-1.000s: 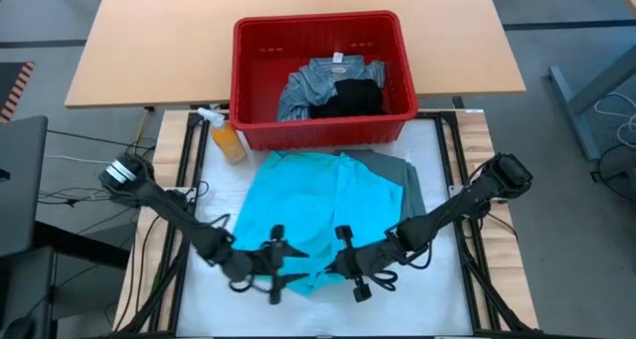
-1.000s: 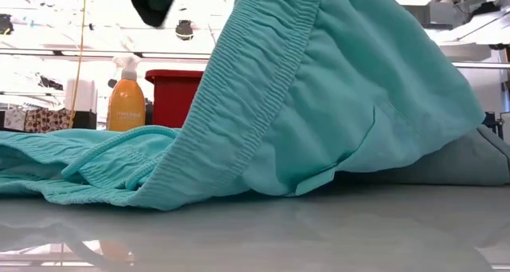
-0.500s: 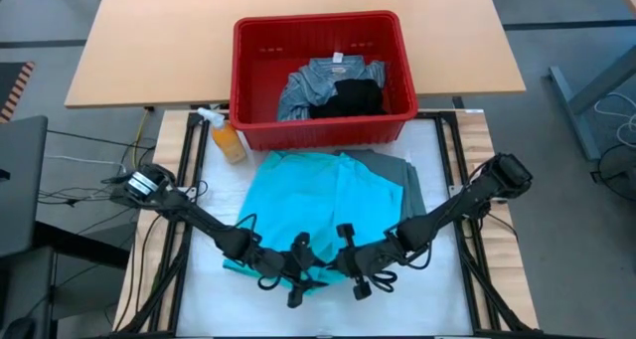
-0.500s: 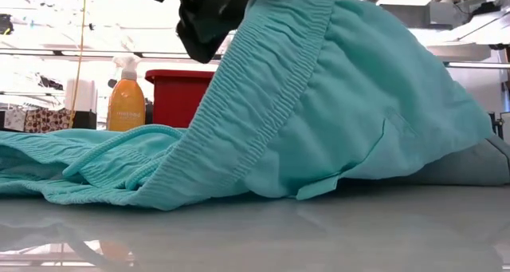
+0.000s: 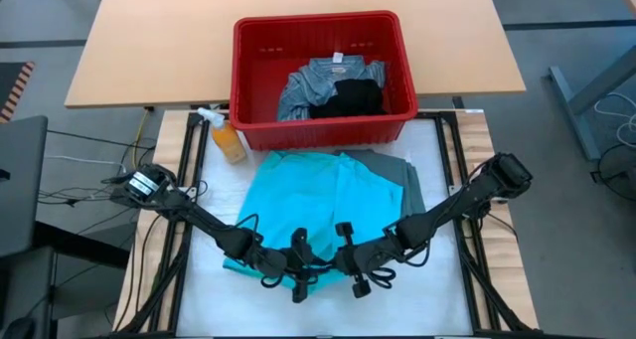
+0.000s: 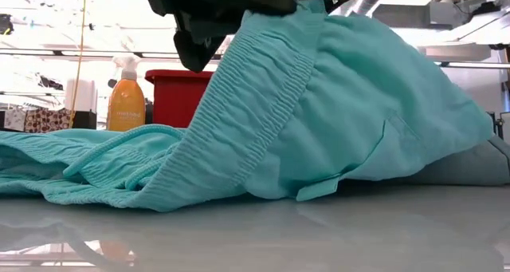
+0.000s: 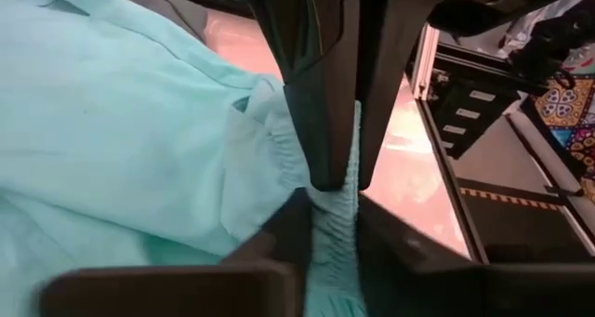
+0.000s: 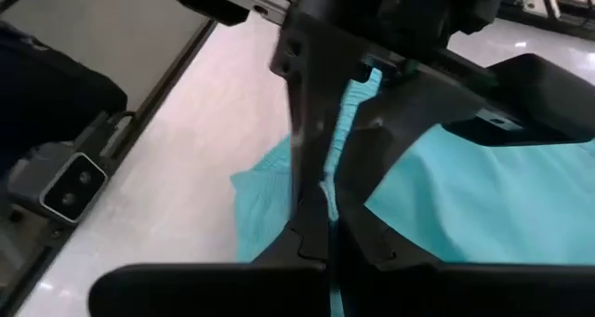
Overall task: Fold Laundry from Bin
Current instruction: Fold the light blue shorts
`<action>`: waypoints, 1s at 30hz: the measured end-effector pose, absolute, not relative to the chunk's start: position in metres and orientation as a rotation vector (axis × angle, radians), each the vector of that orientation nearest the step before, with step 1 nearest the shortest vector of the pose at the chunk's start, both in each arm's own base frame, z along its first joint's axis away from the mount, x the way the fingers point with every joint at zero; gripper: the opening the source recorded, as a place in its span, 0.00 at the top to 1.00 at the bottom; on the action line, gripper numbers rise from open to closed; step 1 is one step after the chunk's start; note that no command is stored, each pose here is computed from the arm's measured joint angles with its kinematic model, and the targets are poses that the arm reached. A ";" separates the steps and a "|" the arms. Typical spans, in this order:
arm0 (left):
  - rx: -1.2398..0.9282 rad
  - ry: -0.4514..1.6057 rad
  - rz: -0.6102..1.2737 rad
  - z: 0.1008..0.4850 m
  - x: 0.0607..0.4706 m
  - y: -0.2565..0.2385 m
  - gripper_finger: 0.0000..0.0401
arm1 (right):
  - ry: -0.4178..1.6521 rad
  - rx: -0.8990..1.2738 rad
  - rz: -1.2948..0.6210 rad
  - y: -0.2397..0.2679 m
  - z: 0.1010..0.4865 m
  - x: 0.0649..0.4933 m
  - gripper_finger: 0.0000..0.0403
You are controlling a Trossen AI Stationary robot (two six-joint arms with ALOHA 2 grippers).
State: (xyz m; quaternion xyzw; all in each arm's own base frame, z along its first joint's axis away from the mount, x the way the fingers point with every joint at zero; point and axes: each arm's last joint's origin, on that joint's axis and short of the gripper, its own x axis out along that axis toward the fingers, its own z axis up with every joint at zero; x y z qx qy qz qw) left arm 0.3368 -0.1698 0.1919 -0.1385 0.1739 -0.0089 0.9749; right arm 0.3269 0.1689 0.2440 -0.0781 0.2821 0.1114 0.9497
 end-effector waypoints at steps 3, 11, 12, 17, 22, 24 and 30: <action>-0.272 0.354 -0.031 0.192 0.337 -0.170 0.98 | 0.575 -0.124 0.219 0.169 0.244 0.327 0.92; -0.224 0.364 -0.101 0.192 0.327 -0.188 1.00 | 0.600 -0.237 0.259 0.171 0.249 0.318 0.67; -0.220 0.367 -0.119 0.192 0.325 -0.191 1.00 | 0.618 -0.269 0.247 0.171 0.254 0.313 0.63; -0.213 0.380 -0.161 0.191 0.317 -0.204 1.00 | 0.739 -0.280 0.046 0.152 0.290 0.282 0.46; -0.205 0.427 -0.185 0.191 0.306 -0.214 1.00 | 1.074 -0.392 -0.012 0.128 0.273 0.245 0.40; -0.198 0.454 -0.181 0.192 0.300 -0.218 1.00 | 1.191 -0.504 0.014 0.123 0.265 0.234 0.40; -0.198 0.504 -0.174 0.192 0.290 -0.222 1.00 | 1.279 -0.588 -0.038 0.106 0.257 0.232 0.40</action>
